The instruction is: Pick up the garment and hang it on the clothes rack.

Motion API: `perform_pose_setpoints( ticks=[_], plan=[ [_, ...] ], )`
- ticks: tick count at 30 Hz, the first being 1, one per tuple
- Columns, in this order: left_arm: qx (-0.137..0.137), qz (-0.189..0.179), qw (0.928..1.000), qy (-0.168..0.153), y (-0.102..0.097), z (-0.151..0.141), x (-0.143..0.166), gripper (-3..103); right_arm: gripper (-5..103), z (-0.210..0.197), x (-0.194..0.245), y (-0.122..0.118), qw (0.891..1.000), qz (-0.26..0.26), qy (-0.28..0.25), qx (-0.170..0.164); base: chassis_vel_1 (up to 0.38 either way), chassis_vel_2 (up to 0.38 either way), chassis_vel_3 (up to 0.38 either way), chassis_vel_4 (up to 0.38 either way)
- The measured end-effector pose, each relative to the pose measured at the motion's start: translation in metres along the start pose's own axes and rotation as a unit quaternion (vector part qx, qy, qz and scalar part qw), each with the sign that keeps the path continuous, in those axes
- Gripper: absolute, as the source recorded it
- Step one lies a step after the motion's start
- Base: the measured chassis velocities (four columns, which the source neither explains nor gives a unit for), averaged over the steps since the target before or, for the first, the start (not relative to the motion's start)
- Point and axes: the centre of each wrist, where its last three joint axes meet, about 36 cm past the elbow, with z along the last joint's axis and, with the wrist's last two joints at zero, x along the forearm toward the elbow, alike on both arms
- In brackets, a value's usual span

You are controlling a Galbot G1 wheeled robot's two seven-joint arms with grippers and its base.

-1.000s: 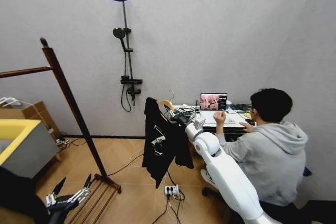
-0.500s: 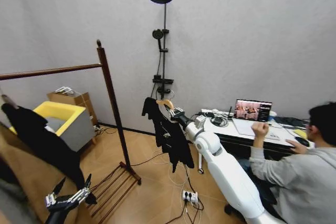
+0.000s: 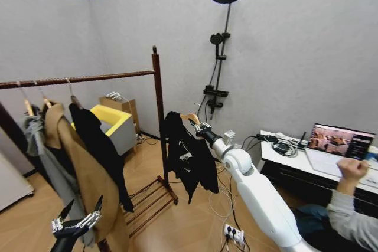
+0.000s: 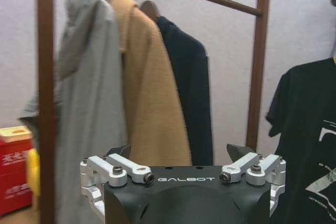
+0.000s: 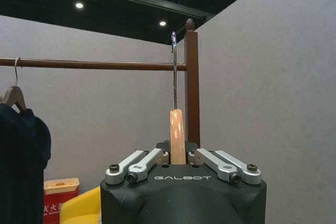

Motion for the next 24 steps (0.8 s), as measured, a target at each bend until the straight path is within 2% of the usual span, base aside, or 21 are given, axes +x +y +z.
perform_pose_setpoints(
  ticks=[10,22,24],
  plan=[
    [0.000,0.000,1.0000,0.000,0.000,0.000,0.000,100,10,-0.007,0.017,0.012,1.000,-0.005,-0.012,-0.006,0.123,0.120,0.124,0.120],
    [0.000,0.000,1.0000,0.000,0.000,0.000,0.000,100,10,0.008,-0.001,0.020,0.999,0.026,-0.005,-0.019,0.126,0.119,0.118,0.109],
    [0.000,0.000,1.0000,0.000,0.000,0.000,0.000,100,10,0.011,-0.004,0.022,0.999,0.030,-0.004,-0.012,0.086,0.074,0.070,0.042]
  ],
)
